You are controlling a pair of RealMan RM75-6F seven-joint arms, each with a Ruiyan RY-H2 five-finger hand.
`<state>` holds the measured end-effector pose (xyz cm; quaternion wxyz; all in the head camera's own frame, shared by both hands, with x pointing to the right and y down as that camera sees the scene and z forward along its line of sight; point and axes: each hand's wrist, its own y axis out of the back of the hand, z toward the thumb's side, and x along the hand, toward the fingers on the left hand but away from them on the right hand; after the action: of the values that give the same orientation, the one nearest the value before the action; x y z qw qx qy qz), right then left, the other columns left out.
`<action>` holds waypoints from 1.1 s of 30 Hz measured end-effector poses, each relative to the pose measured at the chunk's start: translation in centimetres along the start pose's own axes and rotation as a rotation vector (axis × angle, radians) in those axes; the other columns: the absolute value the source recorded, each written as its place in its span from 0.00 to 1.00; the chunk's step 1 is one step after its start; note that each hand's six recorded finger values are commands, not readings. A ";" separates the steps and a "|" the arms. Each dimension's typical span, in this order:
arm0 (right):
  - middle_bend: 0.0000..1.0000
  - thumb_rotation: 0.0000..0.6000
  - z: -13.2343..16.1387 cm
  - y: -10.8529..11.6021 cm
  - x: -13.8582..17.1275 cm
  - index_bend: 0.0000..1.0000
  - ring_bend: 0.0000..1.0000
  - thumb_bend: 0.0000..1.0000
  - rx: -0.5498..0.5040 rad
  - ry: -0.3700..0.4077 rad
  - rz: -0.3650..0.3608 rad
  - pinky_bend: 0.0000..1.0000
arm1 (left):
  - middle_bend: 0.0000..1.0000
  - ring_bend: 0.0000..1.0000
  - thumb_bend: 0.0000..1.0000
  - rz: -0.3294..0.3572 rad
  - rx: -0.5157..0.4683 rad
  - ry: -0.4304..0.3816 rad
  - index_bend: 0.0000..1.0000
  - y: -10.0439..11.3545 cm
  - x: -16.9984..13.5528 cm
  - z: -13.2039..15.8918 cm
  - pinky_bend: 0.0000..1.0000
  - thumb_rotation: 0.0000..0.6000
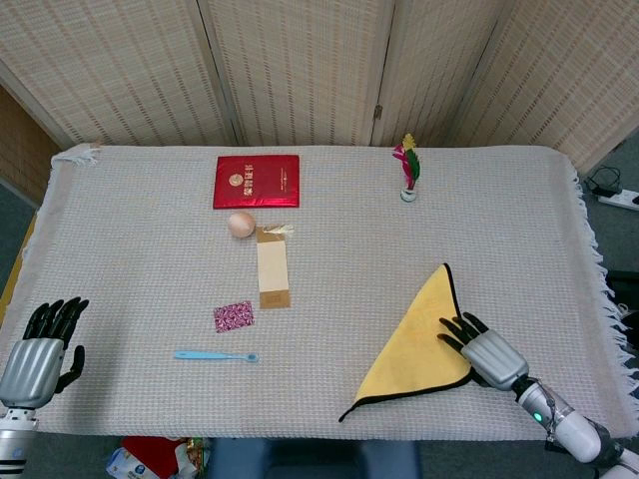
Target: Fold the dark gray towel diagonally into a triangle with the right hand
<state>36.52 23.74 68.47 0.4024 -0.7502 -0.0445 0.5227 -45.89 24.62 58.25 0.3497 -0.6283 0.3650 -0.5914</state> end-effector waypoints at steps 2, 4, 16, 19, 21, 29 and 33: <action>0.02 1.00 0.1 0.0 0.0 0.00 0.00 0.47 0.000 0.003 0.000 0.00 | 0.09 0.00 0.69 0.002 0.000 0.000 0.00 0.1 0.0 0.0 0.00 1.00; 0.02 1.00 0.2 0.1 0.0 0.00 0.00 0.43 -0.001 0.004 0.000 0.00 | 0.09 0.00 0.69 0.002 0.000 0.000 0.00 0.1 0.0 0.0 0.00 1.00; 0.00 1.00 0.4 0.6 3.0 0.00 0.00 0.31 -0.050 0.008 0.034 0.00 | 0.09 0.00 0.69 -0.007 -0.001 -0.009 0.00 -0.3 0.0 0.2 0.00 1.00; 0.00 1.00 0.6 1.2 3.8 0.00 0.00 0.31 -0.082 0.000 0.015 0.00 | 0.09 0.00 0.69 -0.008 -0.001 -0.013 0.00 -0.3 0.0 0.3 0.00 1.00; 0.00 1.00 0.6 2.0 4.4 0.00 0.00 0.31 -0.123 -0.011 -0.021 0.00 | 0.09 0.00 0.69 -0.008 0.003 -0.014 0.00 -0.4 0.0 0.4 0.00 1.00; 0.00 1.00 -2.2 6.8 8.7 0.00 0.00 0.31 -0.245 -0.235 -0.356 0.00 | 0.09 0.00 0.69 -0.020 0.005 -0.028 0.00 -0.5 -0.5 1.2 0.00 1.00; 0.00 1.00 -4.7 7.6 13.6 0.00 0.00 0.31 -0.195 -0.524 -0.501 0.00 | 0.09 0.00 0.69 -0.036 0.008 -0.040 0.00 -0.7 -0.8 1.6 0.00 1.00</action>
<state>43.80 22.61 53.93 0.4194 -0.5917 -0.3777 0.5756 -44.26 25.69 58.35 0.3490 -0.6450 0.3442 -0.5862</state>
